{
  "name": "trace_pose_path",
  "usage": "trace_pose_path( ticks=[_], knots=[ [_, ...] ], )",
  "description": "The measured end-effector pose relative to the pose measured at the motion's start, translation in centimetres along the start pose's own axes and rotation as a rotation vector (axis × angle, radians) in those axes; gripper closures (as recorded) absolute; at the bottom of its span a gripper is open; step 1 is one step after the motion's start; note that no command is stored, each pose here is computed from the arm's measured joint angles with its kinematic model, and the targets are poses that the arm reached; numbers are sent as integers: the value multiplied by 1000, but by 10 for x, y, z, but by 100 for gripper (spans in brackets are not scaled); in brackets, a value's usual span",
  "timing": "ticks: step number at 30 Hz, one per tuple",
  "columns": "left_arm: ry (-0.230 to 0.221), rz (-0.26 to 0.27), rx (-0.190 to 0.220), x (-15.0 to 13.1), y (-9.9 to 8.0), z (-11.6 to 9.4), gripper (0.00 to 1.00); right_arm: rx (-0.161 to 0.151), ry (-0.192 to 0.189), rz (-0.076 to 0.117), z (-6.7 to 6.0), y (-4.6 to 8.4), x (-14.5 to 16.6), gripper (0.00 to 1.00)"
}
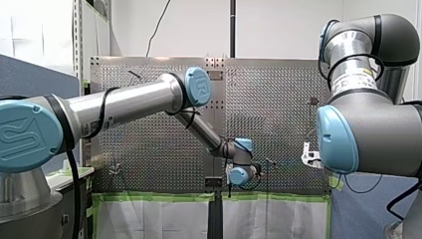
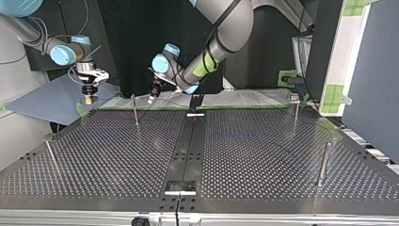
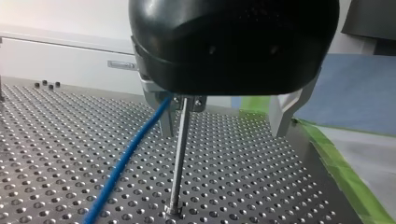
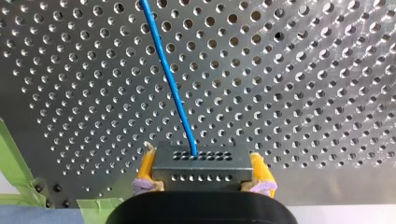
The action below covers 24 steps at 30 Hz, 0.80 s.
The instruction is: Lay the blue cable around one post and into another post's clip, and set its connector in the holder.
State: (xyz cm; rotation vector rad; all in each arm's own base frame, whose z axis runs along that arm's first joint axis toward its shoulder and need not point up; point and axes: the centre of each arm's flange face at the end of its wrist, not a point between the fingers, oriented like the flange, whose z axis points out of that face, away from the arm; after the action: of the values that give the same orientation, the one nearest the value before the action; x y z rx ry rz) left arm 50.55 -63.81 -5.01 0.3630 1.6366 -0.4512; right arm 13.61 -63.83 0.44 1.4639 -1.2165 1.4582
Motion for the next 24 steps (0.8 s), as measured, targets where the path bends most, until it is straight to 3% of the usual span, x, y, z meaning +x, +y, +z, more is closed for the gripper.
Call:
trace_pose_path(
  ticks=[5,13,20,24],
  knots=[
    [9,7,-4,-9,0,-7,0,22,-3,-13,1,-8,-1,100],
    [-8,44,6,-39,-3,-20,0,25,-2,-12,1,-12,-1,100],
    [40,80,44,-52,-17,-43,0,19,-4,-6,1,-11,-1,100],
    [97,107,54,-42,-21,-60,0,17,-4,-6,1,-10,-1,100]
  ],
)
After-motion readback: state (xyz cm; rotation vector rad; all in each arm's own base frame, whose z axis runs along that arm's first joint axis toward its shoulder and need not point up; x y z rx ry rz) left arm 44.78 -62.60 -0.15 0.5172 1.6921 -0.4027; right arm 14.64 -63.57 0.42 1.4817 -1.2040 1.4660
